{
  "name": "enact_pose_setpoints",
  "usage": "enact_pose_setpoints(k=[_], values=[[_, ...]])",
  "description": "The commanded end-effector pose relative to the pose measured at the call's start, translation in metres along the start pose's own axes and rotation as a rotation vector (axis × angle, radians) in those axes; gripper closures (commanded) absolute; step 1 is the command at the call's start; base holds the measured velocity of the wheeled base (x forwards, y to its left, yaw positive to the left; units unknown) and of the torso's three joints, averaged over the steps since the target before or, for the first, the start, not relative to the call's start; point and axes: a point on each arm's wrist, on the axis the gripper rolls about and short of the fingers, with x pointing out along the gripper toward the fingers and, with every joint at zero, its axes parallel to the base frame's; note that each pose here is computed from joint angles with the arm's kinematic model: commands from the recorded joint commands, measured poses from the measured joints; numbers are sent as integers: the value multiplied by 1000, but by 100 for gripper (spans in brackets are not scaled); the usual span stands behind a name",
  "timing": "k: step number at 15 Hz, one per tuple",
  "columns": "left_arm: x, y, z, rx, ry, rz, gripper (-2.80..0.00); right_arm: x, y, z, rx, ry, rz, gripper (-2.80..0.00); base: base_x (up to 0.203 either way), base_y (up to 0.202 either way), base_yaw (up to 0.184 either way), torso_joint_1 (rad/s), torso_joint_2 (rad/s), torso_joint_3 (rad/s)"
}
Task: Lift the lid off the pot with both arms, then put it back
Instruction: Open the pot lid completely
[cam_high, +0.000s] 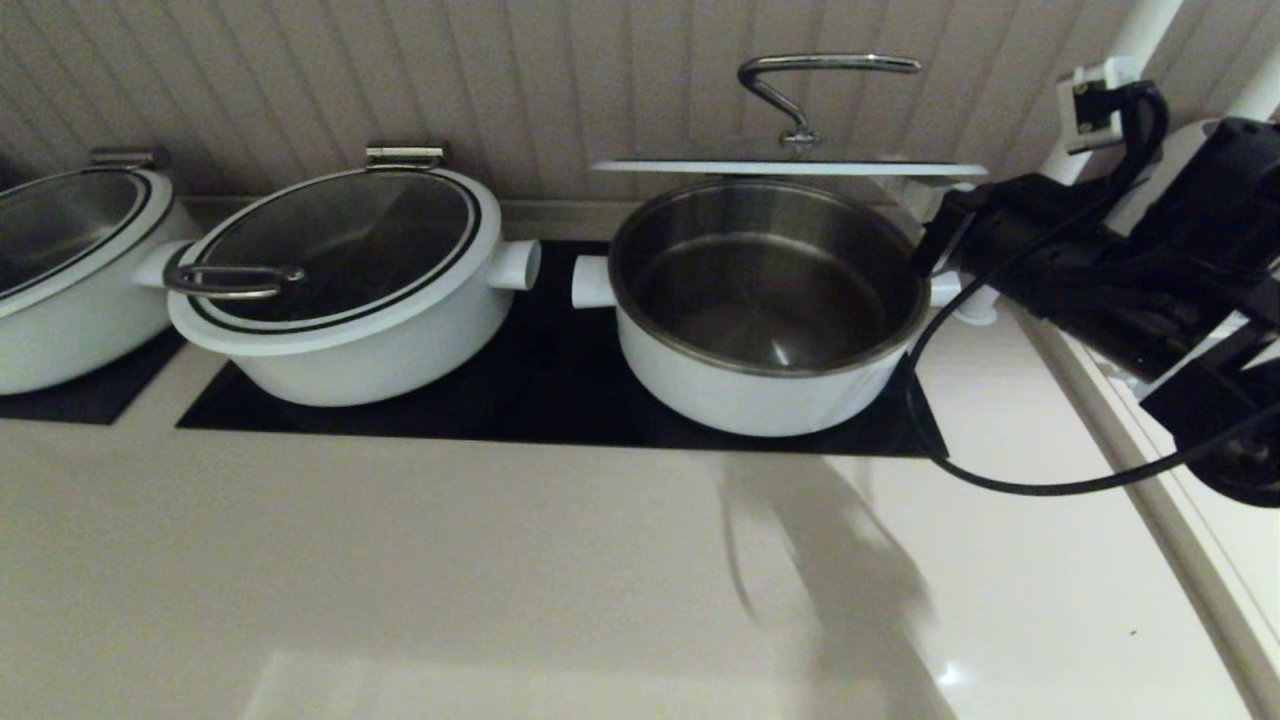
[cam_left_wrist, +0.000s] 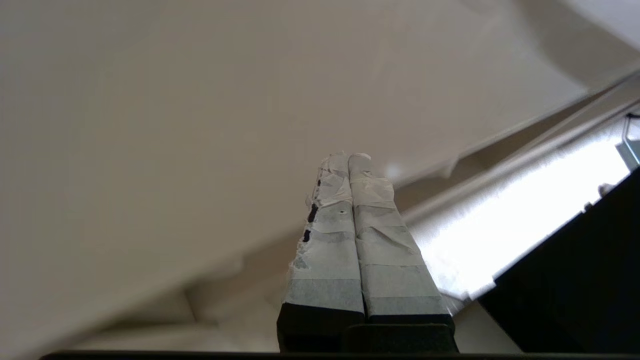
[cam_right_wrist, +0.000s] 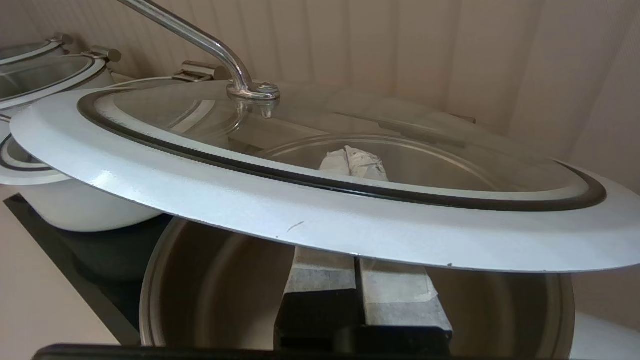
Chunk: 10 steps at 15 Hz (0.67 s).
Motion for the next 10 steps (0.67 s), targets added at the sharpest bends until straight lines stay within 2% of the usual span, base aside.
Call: enact_pose_setpoints(k=[1, 2, 3, 4, 5, 6, 9, 10], values=[[-2, 0, -2, -17, 45, 7, 0, 0, 0, 1, -1, -8, 2, 0, 0, 0, 0, 0, 0, 0], [-3, -1, -3, 0, 87, 14, 0, 0, 0, 1, -1, -8, 2, 0, 0, 0, 0, 0, 0, 0], [-4, -1, -3, 61, 87, 13, 0, 0, 0, 1, -1, -8, 2, 0, 0, 0, 0, 0, 0, 0], [-4, -1, -3, 93, 86, 13, 0, 0, 0, 1, -1, -8, 2, 0, 0, 0, 0, 0, 0, 0], [-4, -1, -2, 91, 85, 17, 0, 0, 0, 1, -2, -8, 2, 0, 0, 0, 0, 0, 0, 0], [-4, 0, -3, 71, 91, 35, 0, 0, 0, 1, -2, -8, 2, 0, 0, 0, 0, 0, 0, 0], [-4, 1, -4, -65, 99, 99, 0, 0, 0, 1, -2, -8, 2, 0, 0, 0, 0, 0, 0, 0], [-4, 2, -5, -74, 100, 118, 0, 0, 0, 1, -2, -8, 2, 0, 0, 0, 0, 0, 0, 0]])
